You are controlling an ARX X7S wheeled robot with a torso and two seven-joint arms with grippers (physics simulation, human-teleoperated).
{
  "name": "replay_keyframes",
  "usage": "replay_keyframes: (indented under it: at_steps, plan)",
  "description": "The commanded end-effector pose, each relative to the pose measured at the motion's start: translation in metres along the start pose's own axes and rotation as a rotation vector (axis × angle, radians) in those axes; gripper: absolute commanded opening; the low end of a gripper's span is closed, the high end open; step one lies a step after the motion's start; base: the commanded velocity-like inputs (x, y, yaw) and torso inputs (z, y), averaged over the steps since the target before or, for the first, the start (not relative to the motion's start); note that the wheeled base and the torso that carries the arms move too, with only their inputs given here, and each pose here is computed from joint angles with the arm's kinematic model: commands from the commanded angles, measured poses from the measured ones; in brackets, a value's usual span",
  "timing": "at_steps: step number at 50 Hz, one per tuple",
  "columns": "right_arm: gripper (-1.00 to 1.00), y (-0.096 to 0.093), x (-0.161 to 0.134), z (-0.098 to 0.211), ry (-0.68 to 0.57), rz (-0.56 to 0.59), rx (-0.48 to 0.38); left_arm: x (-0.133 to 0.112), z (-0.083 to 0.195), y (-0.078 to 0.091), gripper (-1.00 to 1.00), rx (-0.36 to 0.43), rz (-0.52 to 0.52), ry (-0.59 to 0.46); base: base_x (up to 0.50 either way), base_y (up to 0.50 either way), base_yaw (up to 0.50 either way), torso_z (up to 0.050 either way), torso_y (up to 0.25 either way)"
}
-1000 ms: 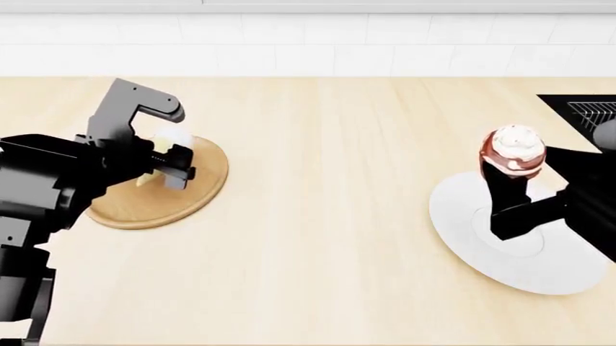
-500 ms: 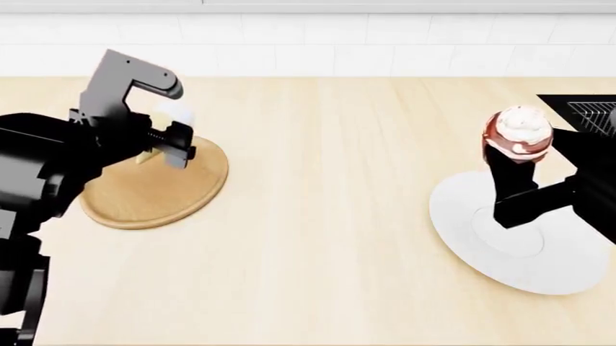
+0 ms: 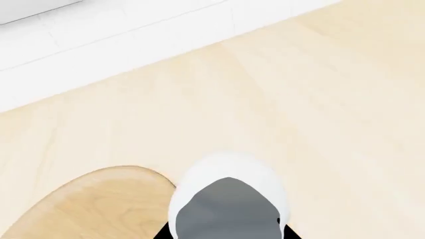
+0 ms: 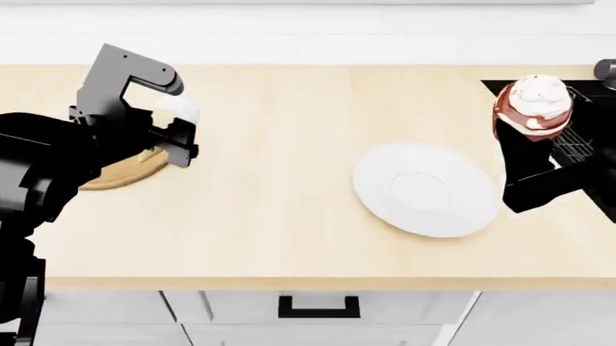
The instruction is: Move the dessert items from the plate to the tray.
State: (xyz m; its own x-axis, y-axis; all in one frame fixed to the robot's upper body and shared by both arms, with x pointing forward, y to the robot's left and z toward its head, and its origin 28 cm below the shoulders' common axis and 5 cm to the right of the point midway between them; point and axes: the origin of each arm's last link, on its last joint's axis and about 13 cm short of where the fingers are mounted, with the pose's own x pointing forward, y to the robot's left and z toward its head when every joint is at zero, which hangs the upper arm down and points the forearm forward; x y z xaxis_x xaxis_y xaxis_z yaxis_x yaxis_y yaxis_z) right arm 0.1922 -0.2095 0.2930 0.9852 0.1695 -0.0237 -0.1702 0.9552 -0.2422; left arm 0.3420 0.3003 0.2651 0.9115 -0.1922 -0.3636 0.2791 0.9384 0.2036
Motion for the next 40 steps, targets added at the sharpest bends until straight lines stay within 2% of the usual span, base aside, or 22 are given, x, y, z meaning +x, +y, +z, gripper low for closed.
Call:
replay_keyframes:
  at_steps: [1,40]
  plan:
    - [-1.0,-0.0014,-0.0015,0.007,-0.032,-0.024,-0.011,-0.0018,0.0023,-0.0035,-1.0,-0.015,-0.018,-0.019,0.0,-0.5,0.0,0.0,0.0]
    - [-1.0,-0.0012,-0.006,0.0108,-0.056,-0.032,-0.008,-0.0025,0.0022,-0.0044,-1.0,-0.025,-0.022,-0.028,0.0,-0.5,0.0,0.0,0.0]
